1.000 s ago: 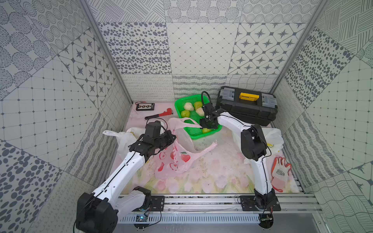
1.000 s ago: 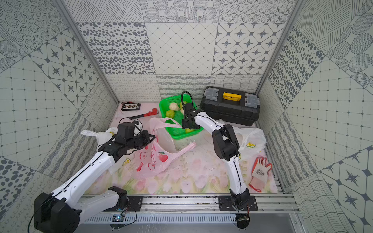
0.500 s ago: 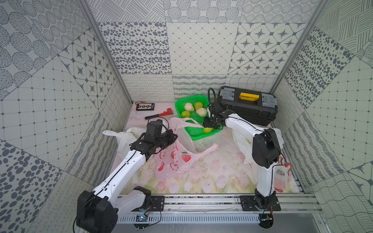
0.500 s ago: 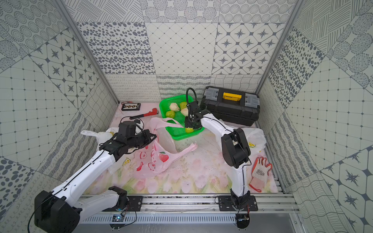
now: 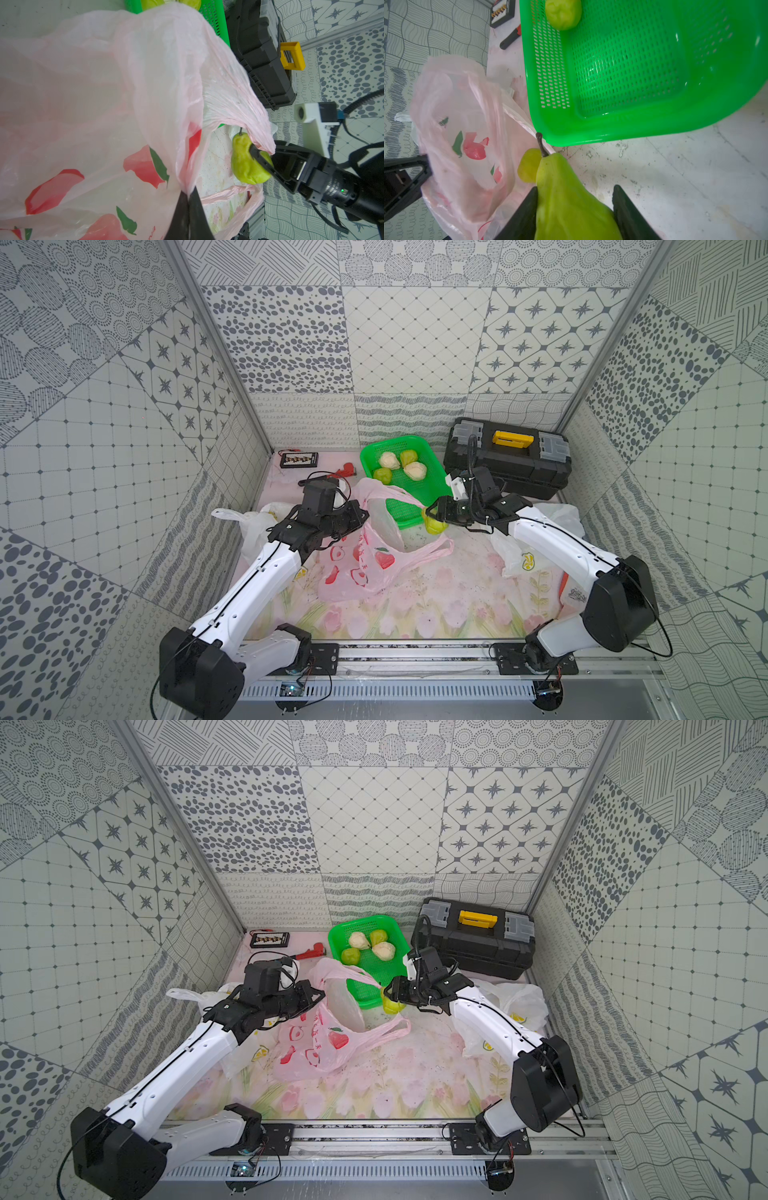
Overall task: Place the pears into plastic bags & tie knots
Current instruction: Place the pear in the plastic bag, then pick up the pear from the basket.
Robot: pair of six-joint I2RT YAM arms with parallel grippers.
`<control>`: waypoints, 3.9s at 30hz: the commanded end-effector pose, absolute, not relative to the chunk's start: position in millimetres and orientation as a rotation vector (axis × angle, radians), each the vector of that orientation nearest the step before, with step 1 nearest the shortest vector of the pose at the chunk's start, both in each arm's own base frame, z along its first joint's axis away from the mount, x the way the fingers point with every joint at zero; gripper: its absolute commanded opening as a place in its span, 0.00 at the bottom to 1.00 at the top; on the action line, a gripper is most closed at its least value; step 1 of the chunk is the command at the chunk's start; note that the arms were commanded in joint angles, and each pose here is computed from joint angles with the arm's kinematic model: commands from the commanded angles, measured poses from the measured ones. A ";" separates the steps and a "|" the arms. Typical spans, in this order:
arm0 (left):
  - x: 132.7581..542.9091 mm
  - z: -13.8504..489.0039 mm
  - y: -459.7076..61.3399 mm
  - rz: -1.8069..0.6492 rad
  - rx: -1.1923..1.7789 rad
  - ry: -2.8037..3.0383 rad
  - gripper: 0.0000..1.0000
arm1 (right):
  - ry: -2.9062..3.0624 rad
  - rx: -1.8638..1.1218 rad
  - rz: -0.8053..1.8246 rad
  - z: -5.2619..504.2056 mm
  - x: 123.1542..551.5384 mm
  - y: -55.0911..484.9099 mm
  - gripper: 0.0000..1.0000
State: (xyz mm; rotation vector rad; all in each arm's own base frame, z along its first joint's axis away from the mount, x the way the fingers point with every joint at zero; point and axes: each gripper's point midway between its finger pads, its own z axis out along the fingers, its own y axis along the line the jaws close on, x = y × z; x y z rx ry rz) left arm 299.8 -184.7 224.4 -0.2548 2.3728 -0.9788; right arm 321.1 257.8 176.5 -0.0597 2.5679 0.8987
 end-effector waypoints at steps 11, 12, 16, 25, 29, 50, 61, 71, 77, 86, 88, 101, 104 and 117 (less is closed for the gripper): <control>271.1 245.9 -244.8 -1.132 0.103 2.378 0.00 | 2.480 0.063 1.432 191.0 283.6 373.8 0.39; 266.1 248.8 -248.3 -1.144 0.126 2.377 0.00 | 2.474 0.121 1.414 185.3 289.4 378.6 0.39; 254.7 252.9 -247.2 -1.132 0.153 2.376 0.00 | 2.386 0.293 1.312 172.6 306.2 390.4 0.40; 258.2 234.2 -242.4 -1.085 0.111 2.406 0.00 | 2.432 0.212 1.110 147.6 304.4 405.8 0.71; 261.1 235.4 -236.5 -1.036 0.100 2.394 0.00 | 2.422 0.141 1.012 148.9 302.6 391.1 0.83; 310.1 254.0 -173.5 -0.950 -0.318 2.272 0.00 | 2.269 0.192 0.654 213.1 339.0 202.8 0.77; 286.8 237.9 -164.3 -0.956 -0.366 2.296 0.00 | 2.286 0.023 0.465 170.0 488.6 234.4 0.81; 282.3 240.0 -172.0 -0.981 -0.304 2.329 0.00 | 2.243 -0.227 0.309 130.8 570.7 276.7 0.87; 281.0 232.5 -173.9 -0.981 -0.304 2.352 0.00 | 2.249 -0.296 0.191 116.0 601.1 287.7 0.88; 280.1 228.9 -177.4 -0.976 -0.288 2.366 0.00 | 2.319 -0.383 0.249 92.6 598.5 310.6 0.88; 280.1 227.2 -177.9 -0.977 -0.291 2.370 0.00 | 2.332 -0.395 0.253 89.8 594.8 312.4 0.88; 275.8 231.5 -178.7 -0.974 -0.282 2.355 0.00 | 2.278 -0.388 0.308 120.9 584.3 312.0 0.54; 275.1 230.4 -179.7 -0.976 -0.285 2.359 0.00 | 2.266 -0.374 0.384 142.1 574.7 316.0 0.50; 282.8 240.5 -183.5 -0.932 -0.214 2.372 0.00 | 2.289 -0.215 0.746 192.9 423.9 273.4 0.49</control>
